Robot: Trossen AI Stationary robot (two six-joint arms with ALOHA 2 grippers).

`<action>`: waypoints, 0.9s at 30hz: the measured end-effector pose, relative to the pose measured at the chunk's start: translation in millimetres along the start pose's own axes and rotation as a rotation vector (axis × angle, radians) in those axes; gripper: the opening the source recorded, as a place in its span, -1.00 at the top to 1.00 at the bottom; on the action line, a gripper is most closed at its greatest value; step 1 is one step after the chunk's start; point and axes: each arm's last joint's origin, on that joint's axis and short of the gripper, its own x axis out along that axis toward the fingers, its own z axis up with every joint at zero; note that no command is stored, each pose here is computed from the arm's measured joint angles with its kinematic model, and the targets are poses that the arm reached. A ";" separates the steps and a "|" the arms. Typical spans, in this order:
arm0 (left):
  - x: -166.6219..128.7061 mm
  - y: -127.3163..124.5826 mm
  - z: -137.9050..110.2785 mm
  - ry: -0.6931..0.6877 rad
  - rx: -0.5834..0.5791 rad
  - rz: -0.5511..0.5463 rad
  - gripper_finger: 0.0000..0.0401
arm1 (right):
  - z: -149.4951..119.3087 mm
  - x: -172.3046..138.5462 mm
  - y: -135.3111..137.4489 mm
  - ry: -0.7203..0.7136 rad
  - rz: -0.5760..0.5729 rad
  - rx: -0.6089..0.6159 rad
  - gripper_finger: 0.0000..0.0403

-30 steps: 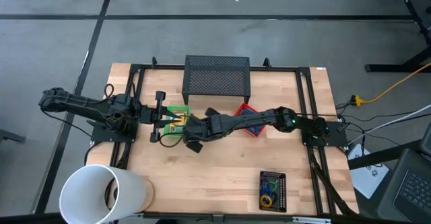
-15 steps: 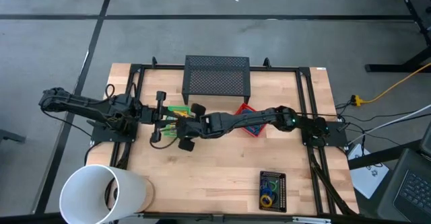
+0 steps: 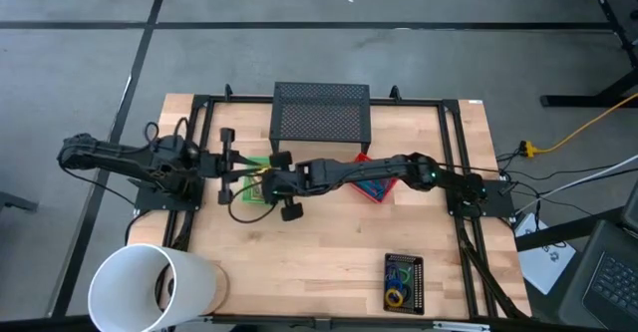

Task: Pick & Place Office Desk Supplies
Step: Put the box of crayon into the black bin

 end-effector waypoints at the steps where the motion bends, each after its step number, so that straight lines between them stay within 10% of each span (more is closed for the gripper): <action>1: -2.4 0.5 1.4 -0.011 -0.010 -0.005 0.82 | -1.7 2.2 -0.8 0.008 0.009 -0.033 1.00; 27: -19.2 -0.7 0.5 0.009 -0.034 -0.095 0.82 | -34.2 48.3 -34.2 0.013 0.138 -0.989 1.00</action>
